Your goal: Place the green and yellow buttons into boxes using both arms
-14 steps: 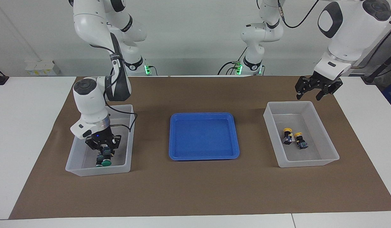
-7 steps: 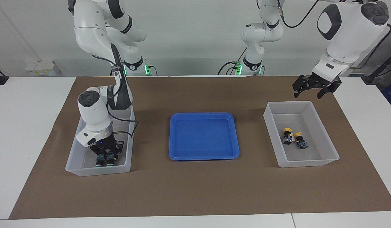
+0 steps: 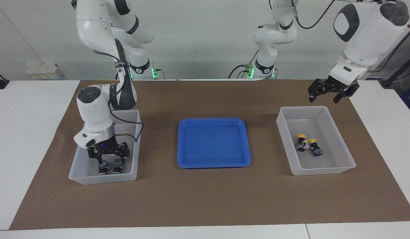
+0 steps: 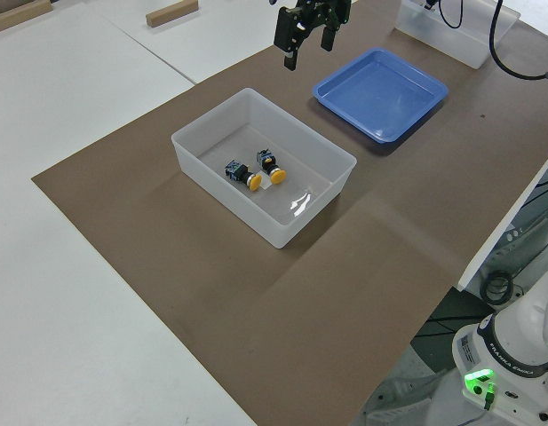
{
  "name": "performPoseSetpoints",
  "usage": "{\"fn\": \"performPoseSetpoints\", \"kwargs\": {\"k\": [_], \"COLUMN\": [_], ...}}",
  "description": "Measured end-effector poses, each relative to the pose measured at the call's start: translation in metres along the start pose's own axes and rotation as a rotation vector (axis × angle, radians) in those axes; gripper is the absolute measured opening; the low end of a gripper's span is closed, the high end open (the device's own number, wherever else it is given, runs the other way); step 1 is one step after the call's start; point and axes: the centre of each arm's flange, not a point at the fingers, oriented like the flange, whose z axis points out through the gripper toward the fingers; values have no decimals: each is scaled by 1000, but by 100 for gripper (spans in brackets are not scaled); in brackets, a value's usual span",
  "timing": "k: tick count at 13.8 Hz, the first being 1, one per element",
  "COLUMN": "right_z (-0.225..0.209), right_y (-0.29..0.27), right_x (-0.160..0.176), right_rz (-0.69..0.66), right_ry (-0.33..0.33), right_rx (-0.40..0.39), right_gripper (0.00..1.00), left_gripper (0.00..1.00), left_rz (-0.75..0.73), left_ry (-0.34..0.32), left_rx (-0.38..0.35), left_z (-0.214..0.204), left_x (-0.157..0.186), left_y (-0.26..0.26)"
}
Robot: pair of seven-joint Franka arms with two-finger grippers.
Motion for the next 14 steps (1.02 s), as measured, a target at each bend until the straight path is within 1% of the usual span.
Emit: {"fn": "performPoseSetpoints", "kwargs": {"k": [2, 4, 6, 8, 11, 14], "right_z": [-26, -61, -98, -131, -151, -157], "right_y": [-4, -13, -25, -36, -52, -82], "right_x": [-2, -6, -12, -18, -21, -29], "right_rz": [25, 29, 48, 68, 99, 124], "right_ry": [-34, -68, -98, -106, -100, -139], "right_rx": [-12, -23, 7, 46, 62, 63], "right_gripper": [100, 100, 100, 100, 100, 100], "left_gripper": [100, 100, 100, 100, 100, 100], "left_rz": [1, 0, -2, -3, -3, -3], "left_ry": [0, 0, 0, 0, 1, 1], "left_rx": [0, 0, 0, 0, 0, 0], "left_z": [0, 0, 0, 0, 0, 0], "left_x": [0, 0, 0, 0, 0, 0], "left_y": [1, 0, -1, -1, -1, -1]}}
